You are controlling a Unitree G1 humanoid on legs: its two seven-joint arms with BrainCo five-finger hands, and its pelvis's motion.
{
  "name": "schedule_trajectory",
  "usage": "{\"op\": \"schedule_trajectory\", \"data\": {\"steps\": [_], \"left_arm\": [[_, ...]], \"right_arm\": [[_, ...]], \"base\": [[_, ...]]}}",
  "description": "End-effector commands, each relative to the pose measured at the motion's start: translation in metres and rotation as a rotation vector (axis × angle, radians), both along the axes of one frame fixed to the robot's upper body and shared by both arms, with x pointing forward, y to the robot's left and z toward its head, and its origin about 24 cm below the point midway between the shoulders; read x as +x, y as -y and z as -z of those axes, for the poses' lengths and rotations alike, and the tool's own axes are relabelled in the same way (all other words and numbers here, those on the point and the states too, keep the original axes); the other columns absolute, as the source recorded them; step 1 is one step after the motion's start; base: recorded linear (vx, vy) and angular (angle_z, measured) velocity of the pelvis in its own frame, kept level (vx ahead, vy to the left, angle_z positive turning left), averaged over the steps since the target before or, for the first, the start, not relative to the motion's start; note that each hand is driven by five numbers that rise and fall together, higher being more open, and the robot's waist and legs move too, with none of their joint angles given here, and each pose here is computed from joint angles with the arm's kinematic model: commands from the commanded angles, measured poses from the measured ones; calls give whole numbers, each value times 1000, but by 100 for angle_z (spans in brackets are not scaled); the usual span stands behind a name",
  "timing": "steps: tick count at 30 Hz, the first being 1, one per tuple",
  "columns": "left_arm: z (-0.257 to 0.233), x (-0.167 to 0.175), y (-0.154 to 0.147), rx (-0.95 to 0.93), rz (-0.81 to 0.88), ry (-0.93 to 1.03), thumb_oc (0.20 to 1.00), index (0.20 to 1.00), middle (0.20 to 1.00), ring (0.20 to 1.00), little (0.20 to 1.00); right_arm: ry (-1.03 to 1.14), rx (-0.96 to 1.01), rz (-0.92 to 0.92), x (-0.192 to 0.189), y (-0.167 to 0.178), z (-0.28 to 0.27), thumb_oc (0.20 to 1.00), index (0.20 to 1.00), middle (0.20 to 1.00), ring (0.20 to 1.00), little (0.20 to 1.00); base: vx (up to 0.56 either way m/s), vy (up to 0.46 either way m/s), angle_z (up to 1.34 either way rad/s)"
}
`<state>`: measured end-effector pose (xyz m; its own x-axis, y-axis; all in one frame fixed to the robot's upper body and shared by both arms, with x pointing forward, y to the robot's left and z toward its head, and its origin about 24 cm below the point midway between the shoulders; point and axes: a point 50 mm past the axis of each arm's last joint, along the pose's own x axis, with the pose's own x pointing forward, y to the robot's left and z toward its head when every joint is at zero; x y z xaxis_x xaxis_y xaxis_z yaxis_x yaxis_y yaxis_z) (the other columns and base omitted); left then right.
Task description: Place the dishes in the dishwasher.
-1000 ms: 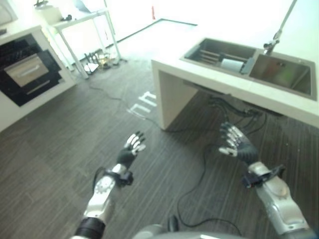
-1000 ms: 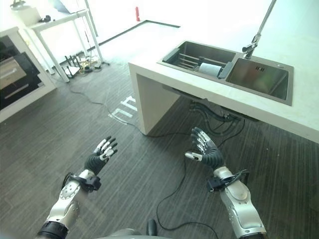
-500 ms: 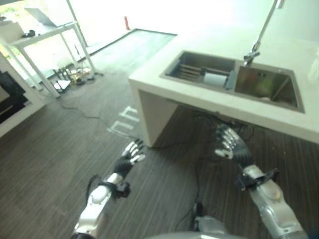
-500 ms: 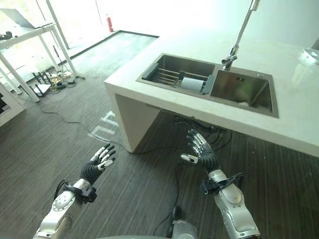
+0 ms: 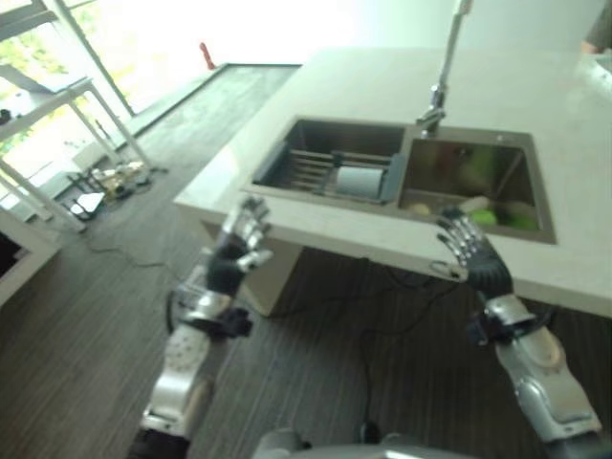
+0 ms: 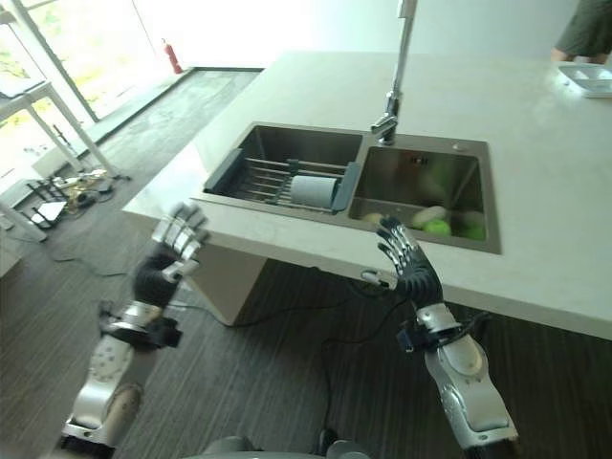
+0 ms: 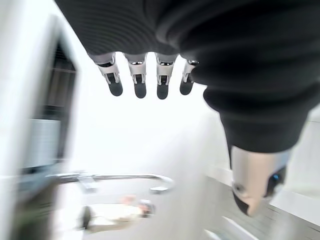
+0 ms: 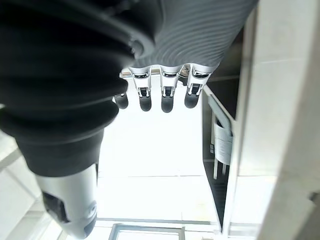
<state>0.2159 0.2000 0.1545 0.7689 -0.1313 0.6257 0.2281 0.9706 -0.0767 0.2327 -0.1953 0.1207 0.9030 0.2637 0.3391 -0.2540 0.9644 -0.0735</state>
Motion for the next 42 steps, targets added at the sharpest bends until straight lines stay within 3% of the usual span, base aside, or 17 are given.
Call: {"op": "schedule_trajectory", "data": {"steps": [1, 13, 18, 26, 32, 42], "left_arm": [[-36, -7, -3, 62, -76, 293, 1000, 1000, 1000, 1000, 1000], [-44, -19, -15, -33, -80, 351, 1000, 1000, 1000, 1000, 1000], [-46, -2, -7, -7, -2, 261, 1000, 1000, 1000, 1000, 1000], [-35, 12, 3, 33, 22, 130, 1000, 1000, 1000, 1000, 1000], [-27, 8, 5, 63, 9, 87, 1000, 1000, 1000, 1000, 1000], [-24, 1, 7, 53, 13, 70, 1000, 1000, 1000, 1000, 1000]], "right_arm": [[198, 44, -60, 3, -5, -41, 1000, 1000, 1000, 1000, 1000], [185, 2, -67, -6, -2, -42, 1000, 1000, 1000, 1000, 1000], [182, 70, -8, -11, 10, -43, 1000, 1000, 1000, 1000, 1000], [171, 81, -36, 1, -13, -36, 1000, 1000, 1000, 1000, 1000], [161, 85, -66, -4, -5, -35, 1000, 1000, 1000, 1000, 1000], [129, 81, -61, -1, -6, -35, 1000, 1000, 1000, 1000, 1000]], "base": [[243, 85, -23], [229, 253, -40], [273, 500, -20], [189, 378, -14], [195, -55, -32], [216, -392, -9]]}}
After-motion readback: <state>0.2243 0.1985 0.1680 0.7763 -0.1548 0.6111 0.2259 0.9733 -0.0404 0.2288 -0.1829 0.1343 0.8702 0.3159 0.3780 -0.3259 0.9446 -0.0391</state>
